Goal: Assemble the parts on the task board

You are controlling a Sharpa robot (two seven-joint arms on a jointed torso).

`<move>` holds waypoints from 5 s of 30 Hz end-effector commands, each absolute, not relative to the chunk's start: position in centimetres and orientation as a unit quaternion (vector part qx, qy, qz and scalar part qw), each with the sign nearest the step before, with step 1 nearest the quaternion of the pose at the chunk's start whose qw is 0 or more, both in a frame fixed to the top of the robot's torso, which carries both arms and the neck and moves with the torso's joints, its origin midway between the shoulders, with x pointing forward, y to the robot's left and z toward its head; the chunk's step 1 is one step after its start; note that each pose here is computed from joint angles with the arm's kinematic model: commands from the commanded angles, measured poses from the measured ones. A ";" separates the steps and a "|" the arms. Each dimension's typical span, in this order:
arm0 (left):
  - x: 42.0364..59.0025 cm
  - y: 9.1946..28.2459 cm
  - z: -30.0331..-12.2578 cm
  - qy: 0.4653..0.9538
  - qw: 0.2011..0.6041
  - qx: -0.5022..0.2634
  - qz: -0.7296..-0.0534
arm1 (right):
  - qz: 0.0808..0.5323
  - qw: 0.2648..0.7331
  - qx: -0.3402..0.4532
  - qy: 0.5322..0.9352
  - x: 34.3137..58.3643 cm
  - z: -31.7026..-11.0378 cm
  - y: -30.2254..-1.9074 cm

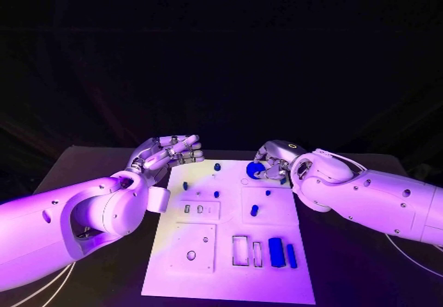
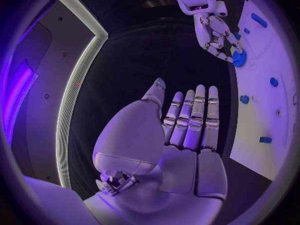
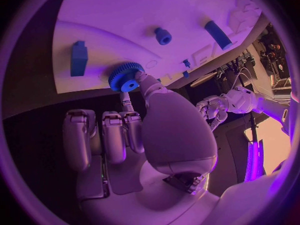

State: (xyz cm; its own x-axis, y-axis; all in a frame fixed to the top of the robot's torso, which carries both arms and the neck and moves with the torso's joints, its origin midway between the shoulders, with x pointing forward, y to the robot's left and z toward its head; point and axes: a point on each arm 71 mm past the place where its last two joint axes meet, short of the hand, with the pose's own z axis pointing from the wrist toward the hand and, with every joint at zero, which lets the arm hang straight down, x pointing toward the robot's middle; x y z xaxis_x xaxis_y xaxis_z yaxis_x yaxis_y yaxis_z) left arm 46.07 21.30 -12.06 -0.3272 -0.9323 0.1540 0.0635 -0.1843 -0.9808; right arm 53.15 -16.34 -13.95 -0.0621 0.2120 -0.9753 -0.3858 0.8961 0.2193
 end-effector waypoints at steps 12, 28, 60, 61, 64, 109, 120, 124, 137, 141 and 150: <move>46.2 21.1 -11.9 0.503 0.394 -0.416 -0.648 | 0.275 0.726 -0.110 0.620 51.3 -12.3 -10.9; 46.2 21.0 -11.8 0.504 0.393 -0.415 -0.648 | 0.281 0.707 -0.120 0.638 51.4 -14.6 -6.7; 46.3 20.9 -11.9 0.506 0.389 -0.418 -0.646 | 0.271 0.700 -0.113 0.651 52.1 -16.4 -5.1; 46.3 20.9 -11.9 0.506 0.389 -0.418 -0.646 | 0.271 0.700 -0.113 0.651 52.1 -16.4 -5.1; 46.3 20.9 -11.9 0.506 0.389 -0.418 -0.646 | 0.271 0.699 -0.115 0.652 52.1 -16.4 -5.1; 46.4 21.2 -12.0 0.506 0.392 -0.420 -0.643 | 0.257 0.658 -0.100 0.701 52.4 -17.3 -7.1; 46.6 21.6 -12.0 0.506 0.395 -0.422 -0.641 | 0.298 0.692 -0.068 0.654 51.0 -14.6 -10.9; 46.8 21.7 -12.1 0.505 0.396 -0.423 -0.640 | 0.328 0.679 -0.046 0.656 50.5 -13.4 -13.9; 47.3 21.1 -12.6 0.507 0.388 -0.426 -0.641 | 0.357 0.641 0.004 0.679 49.7 -13.3 -24.1; 47.4 21.0 -12.7 0.508 0.386 -0.426 -0.642 | 0.339 0.643 0.013 0.686 50.0 -13.9 -26.2; 47.4 20.9 -12.9 0.509 0.384 -0.425 -0.642 | 0.308 0.644 0.023 0.700 51.1 -15.8 -27.9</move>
